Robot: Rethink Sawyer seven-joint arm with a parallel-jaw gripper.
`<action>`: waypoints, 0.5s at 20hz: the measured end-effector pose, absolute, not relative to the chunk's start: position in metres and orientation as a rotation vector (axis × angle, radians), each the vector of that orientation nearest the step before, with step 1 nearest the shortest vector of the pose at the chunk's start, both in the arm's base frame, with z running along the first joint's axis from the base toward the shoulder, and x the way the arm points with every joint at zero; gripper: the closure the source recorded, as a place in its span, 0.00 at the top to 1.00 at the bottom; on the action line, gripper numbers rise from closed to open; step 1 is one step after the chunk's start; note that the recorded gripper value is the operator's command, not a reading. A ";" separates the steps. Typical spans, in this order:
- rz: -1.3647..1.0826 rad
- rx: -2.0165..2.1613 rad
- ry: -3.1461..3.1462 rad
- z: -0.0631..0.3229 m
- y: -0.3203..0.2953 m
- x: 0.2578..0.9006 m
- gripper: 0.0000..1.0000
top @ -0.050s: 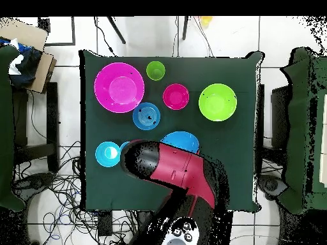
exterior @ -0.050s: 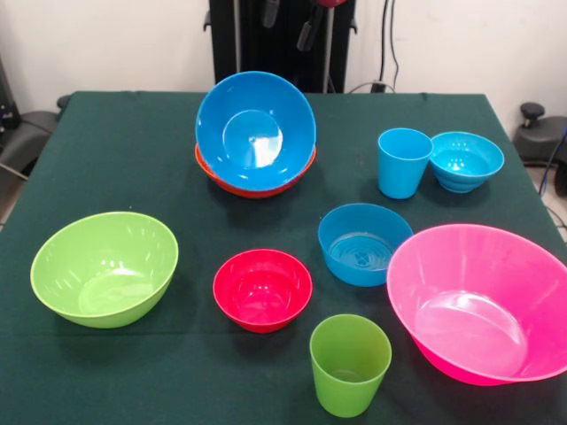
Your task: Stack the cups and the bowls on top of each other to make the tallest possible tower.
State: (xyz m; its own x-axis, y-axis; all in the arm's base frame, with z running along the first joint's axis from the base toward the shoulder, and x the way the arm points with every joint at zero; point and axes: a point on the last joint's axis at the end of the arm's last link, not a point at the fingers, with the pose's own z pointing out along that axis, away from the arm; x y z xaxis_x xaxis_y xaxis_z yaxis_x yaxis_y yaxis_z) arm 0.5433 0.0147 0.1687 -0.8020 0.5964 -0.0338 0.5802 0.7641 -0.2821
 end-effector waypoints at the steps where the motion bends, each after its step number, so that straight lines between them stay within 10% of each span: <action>1: 0.435 -0.970 -2.902 0.168 0.013 0.543 1.00; 10: 0.460 -1.053 -3.002 0.153 -0.020 0.543 1.00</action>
